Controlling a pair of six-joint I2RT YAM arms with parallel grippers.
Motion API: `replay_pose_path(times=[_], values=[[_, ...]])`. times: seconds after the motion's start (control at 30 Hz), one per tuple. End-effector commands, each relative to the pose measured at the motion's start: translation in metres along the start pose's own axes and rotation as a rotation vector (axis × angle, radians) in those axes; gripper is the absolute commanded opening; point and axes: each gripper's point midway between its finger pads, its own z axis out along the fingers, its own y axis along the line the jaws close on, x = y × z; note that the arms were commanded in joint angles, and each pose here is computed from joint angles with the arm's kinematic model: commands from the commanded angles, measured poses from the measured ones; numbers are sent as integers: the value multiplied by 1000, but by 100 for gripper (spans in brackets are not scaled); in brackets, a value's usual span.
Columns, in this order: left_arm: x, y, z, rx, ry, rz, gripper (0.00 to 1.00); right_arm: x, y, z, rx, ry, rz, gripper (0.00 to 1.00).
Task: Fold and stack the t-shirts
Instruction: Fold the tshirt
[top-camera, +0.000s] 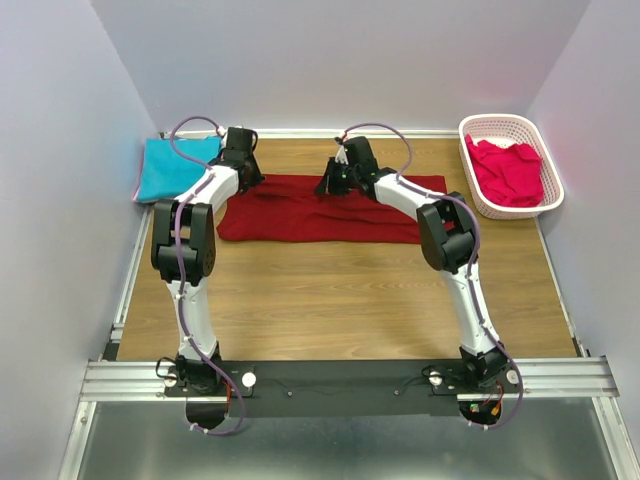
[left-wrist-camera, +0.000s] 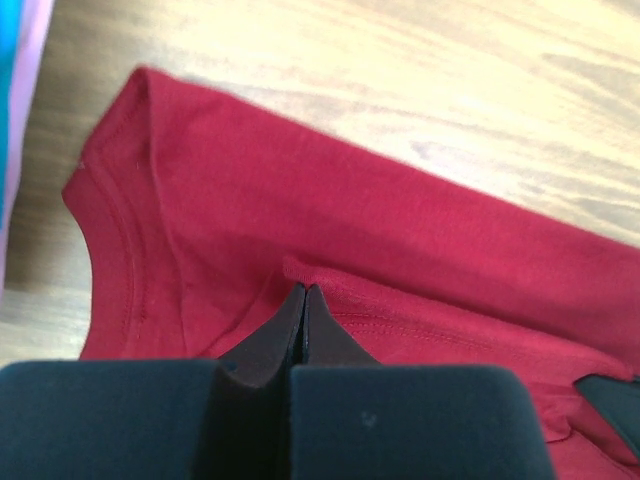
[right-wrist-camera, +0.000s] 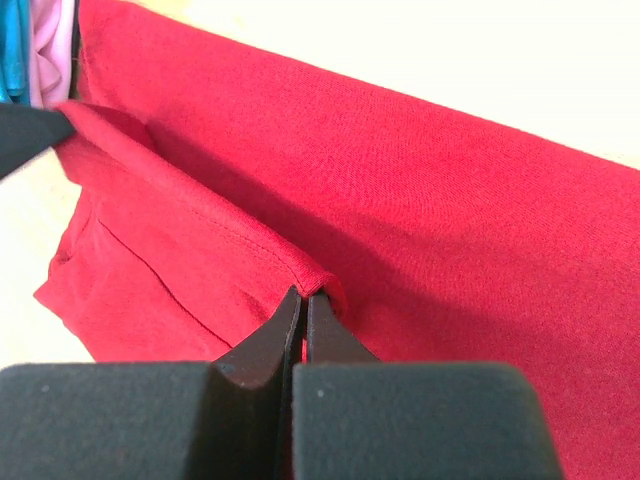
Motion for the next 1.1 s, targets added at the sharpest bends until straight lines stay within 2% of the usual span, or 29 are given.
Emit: replay_pose_path(times=[0.0,0.7,1.07], values=[[3,3,-12,4,20,-35,0,1,-3,-9,2,10,6,5],[17,6,-32,14,85,-31,0,-4,24,-37,-65,21,26,6],[40,21,-22,-19,137,-23,0,25,20,-28,-97,114,75,7]])
